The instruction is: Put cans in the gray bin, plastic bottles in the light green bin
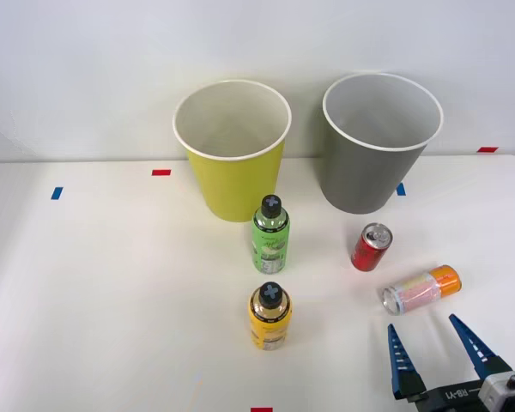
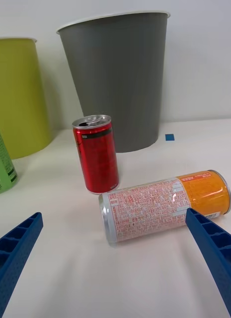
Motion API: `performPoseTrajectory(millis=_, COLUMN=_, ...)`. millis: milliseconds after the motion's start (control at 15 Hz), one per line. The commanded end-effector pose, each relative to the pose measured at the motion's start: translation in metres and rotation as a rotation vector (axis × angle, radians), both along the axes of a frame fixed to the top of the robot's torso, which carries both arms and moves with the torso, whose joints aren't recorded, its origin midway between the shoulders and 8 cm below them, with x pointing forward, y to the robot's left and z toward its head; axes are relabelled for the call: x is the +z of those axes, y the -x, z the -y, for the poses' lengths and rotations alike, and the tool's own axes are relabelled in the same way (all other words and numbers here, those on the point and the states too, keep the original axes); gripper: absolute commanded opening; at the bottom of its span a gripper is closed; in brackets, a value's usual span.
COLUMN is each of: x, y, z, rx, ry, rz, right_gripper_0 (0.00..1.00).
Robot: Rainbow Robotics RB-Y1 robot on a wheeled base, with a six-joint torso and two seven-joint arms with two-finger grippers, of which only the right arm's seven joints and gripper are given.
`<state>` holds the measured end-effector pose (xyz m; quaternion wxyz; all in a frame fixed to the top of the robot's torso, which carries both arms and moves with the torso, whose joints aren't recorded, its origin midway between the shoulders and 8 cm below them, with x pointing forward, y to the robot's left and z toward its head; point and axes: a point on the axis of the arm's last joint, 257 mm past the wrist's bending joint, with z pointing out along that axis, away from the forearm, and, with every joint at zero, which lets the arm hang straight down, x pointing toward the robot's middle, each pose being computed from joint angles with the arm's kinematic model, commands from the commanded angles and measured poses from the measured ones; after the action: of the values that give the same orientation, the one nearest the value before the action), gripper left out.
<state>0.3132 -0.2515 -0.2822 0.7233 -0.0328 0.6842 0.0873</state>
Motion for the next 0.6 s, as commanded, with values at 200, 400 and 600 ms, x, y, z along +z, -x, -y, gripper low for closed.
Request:
performPoseTrajectory(millis=200, x=0.025, y=-0.025, z=0.015, rx=-0.117, ry=-0.053, rz=-0.167, right_gripper_0=1.00)
performPoseTrajectory(millis=400, x=0.035, y=-0.042, z=0.026, rx=-0.181, ry=-0.124, rz=-0.309, right_gripper_0=1.00)
performPoseTrajectory(millis=600, x=0.038, y=-0.053, z=0.040, rx=-0.228, ry=-0.186, rz=-0.410, right_gripper_0=0.96)
